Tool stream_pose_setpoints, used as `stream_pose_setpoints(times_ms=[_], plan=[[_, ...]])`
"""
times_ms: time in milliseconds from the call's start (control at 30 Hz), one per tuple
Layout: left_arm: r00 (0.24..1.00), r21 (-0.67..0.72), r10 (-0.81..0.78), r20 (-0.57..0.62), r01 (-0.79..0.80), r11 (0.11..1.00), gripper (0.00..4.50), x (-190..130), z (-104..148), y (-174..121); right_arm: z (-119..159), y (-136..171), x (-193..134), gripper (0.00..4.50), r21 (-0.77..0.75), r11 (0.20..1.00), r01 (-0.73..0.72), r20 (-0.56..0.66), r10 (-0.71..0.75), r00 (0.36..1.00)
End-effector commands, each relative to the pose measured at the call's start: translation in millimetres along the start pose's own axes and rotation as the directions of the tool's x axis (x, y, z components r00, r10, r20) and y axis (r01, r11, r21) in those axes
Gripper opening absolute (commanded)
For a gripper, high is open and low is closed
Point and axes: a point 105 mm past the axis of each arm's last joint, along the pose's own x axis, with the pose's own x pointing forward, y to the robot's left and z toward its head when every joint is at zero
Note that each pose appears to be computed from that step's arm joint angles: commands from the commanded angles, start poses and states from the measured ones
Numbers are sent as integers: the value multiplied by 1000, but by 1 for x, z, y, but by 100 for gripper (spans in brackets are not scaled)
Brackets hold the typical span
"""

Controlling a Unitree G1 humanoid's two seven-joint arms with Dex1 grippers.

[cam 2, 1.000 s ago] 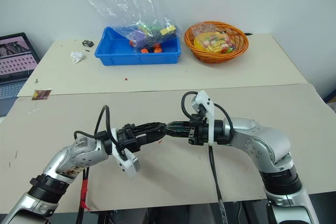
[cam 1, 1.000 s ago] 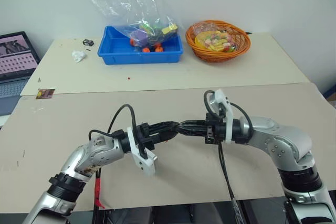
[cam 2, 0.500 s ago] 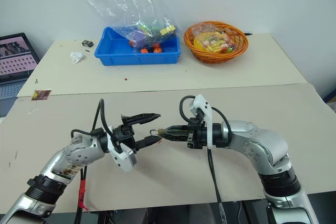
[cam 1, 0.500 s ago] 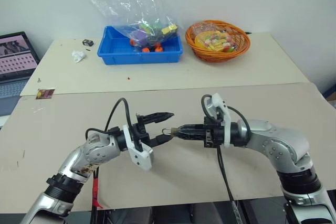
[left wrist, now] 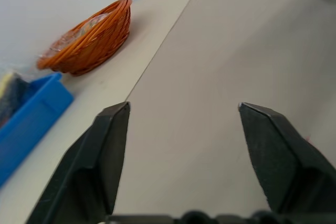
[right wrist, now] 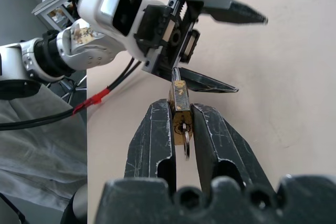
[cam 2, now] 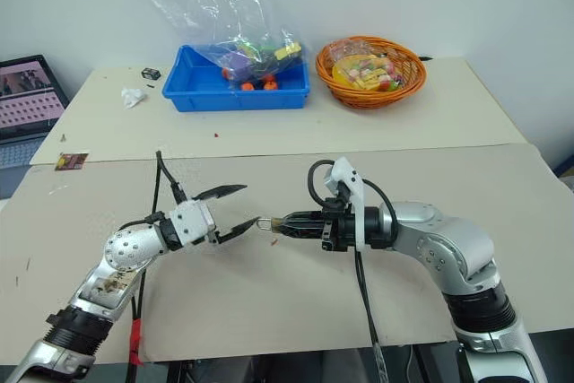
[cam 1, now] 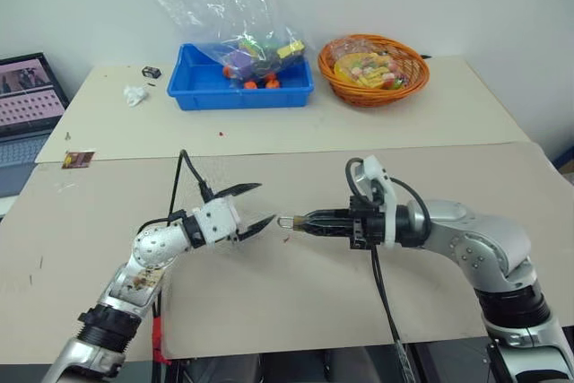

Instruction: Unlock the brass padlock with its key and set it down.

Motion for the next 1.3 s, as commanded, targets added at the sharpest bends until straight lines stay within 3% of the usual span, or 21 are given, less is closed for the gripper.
stream_pose_setpoints(times_ms=[33,167,200,633,1000,1300], plan=[[988,-299,-109,107,136,945,155,4,28,-15,17,1,-6,14,-75,997,12,58,-8,998],[980,-411,-155,127,194,891,13,4,37,-19,18,1,-7,14,-74,997,17,60,-13,998],[978,-422,-166,128,205,883,6,3,37,-21,18,1,-7,14,-75,997,17,60,-13,998],[966,-476,-236,108,259,840,6,-1,36,-35,15,-6,-9,14,-76,996,45,53,-41,998],[988,-389,-51,146,105,915,6,9,51,11,5,-3,-8,14,-60,998,31,35,-29,999],[994,-370,2,107,38,928,6,17,46,26,-1,-2,-10,14,-51,998,36,24,-34,999]])
